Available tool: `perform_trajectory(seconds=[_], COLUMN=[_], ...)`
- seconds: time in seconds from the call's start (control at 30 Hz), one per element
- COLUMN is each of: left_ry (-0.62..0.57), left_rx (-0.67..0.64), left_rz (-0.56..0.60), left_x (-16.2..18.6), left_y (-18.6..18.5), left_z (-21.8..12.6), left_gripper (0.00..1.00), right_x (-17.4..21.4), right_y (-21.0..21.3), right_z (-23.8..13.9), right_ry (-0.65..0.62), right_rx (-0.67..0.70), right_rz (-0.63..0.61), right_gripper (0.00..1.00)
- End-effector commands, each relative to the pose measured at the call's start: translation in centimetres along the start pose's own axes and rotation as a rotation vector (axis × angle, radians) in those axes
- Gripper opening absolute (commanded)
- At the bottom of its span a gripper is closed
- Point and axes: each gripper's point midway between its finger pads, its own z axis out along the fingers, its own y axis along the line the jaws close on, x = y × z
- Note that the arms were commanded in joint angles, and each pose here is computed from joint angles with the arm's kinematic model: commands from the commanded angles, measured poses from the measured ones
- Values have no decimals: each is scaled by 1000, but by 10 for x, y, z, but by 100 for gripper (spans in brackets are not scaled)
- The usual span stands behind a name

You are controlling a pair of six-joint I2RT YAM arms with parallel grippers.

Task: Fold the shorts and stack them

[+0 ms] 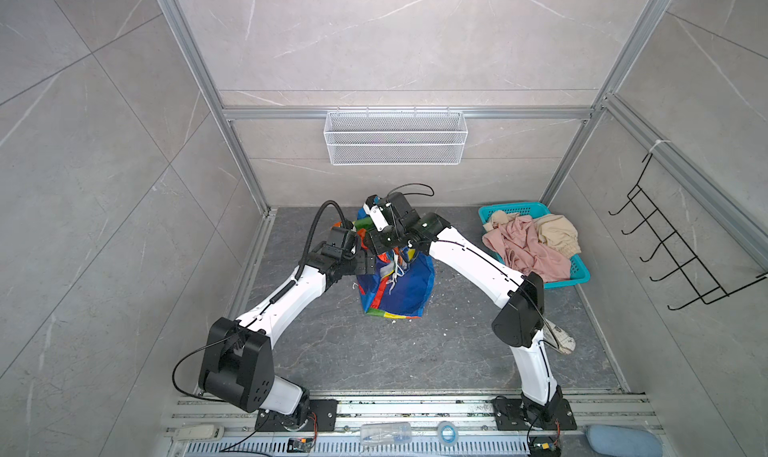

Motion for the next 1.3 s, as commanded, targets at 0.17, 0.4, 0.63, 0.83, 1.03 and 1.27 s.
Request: perform_trajectory(seconds=[0.17, 0.4, 0.63, 0.83, 1.03, 1.27], left_ry=[-233, -171, -157, -136, -185, -313], left_rx=[330, 495, 500, 509, 518, 563], left_rz=[-122, -80, -54, -102, -100, -22], left_x=[-78, -77, -81, -83, -97, -117], left_y=[-61, -87, -76, -62, -61, -72], left_z=[-20, -7, -2, -4, -27, -82], left_gripper=[100, 100, 99, 99, 99, 100], right_x=[29, 41, 50, 66, 79, 96], right_y=[-21, -63, -80, -88, -91, -90], right_z=[-51, -54, -44, -19, -3, 5], right_ry=[7, -34, -67, -10, 30, 61], right_rx=[24, -43, -48, -16, -15, -23], right_rz=[11, 209, 242, 260, 278, 305], right_gripper=[99, 99, 99, 99, 99, 85])
